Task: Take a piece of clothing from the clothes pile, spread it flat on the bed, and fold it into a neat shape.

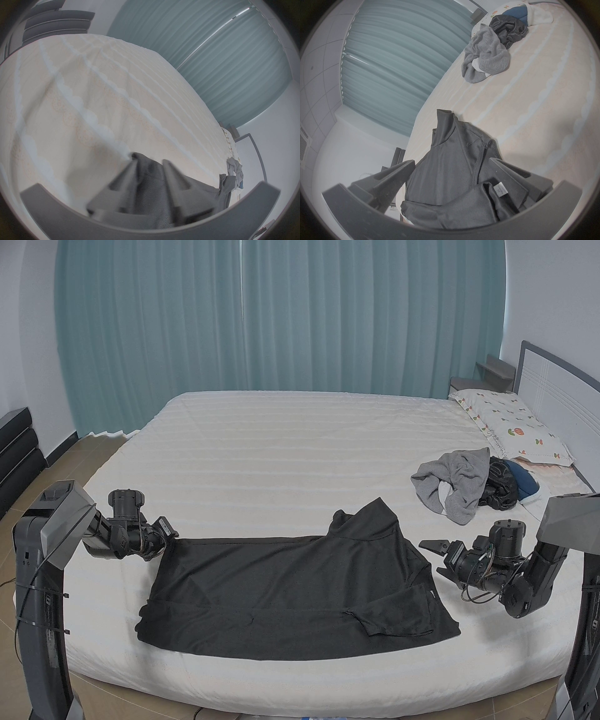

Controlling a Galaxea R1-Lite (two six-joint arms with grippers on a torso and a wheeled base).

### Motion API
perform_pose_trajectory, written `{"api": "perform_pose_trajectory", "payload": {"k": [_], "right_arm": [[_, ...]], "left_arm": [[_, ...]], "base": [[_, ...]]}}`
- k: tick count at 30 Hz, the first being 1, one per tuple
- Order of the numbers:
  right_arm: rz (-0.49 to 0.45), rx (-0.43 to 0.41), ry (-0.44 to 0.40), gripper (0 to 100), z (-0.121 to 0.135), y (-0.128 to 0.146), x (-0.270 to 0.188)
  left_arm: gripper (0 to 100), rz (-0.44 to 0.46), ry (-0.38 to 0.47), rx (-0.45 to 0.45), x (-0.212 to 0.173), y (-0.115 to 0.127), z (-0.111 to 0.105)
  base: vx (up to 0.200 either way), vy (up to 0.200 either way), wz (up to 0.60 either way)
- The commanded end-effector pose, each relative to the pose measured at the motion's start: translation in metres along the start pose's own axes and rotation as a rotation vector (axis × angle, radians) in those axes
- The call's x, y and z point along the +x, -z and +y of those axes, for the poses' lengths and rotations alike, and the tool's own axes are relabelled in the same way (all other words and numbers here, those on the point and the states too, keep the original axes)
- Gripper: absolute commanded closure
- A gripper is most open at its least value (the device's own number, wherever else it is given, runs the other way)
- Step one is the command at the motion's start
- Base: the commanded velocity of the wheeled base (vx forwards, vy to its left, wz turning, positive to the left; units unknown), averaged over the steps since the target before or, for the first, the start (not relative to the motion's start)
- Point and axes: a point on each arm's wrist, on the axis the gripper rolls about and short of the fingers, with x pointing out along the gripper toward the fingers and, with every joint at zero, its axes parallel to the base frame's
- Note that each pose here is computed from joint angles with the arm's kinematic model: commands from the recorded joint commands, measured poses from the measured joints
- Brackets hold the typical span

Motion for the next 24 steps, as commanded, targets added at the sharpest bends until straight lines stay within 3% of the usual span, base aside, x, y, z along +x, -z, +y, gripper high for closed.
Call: {"api": "perform_pose_trajectory", "payload": {"k": [1, 6, 10, 16, 20, 24], "right_arm": [[-0.031, -0.019, -0.004, 0, 0.014, -0.011, 0.015], [-0.019, -0.053, 0.016, 0, 0.024, -0.014, 0.035], [-0.052, -0.176, 0.057, 0, 0.029, -0.021, 0.062], [-0.03, -0.264, 0.07, 0, 0.031, -0.026, 0.086], [-0.021, -0.403, 0.095, 0, 0.023, -0.033, 0.113], [-0.037, -0.479, 0.08, 0, 0.02, -0.035, 0.13]], "left_arm": [[100, -0.036, 0.001, -0.036, -0.01, -0.009, -0.008], [100, -0.08, -0.017, -0.094, -0.016, -0.015, -0.012], [100, -0.116, -0.016, -0.166, -0.028, -0.025, -0.015], [100, -0.114, -0.018, -0.177, -0.029, -0.025, -0.015], [100, -0.111, -0.01, -0.21, -0.036, -0.027, -0.017], [100, -0.107, -0.009, -0.217, -0.041, -0.026, -0.017]], "base": [[0.0, 0.0, 0.0], [0.0, 0.0, 0.0], [0.0, 0.0, 0.0], [0.0, 0.0, 0.0], [0.0, 0.0, 0.0], [0.0, 0.0, 0.0]]}}
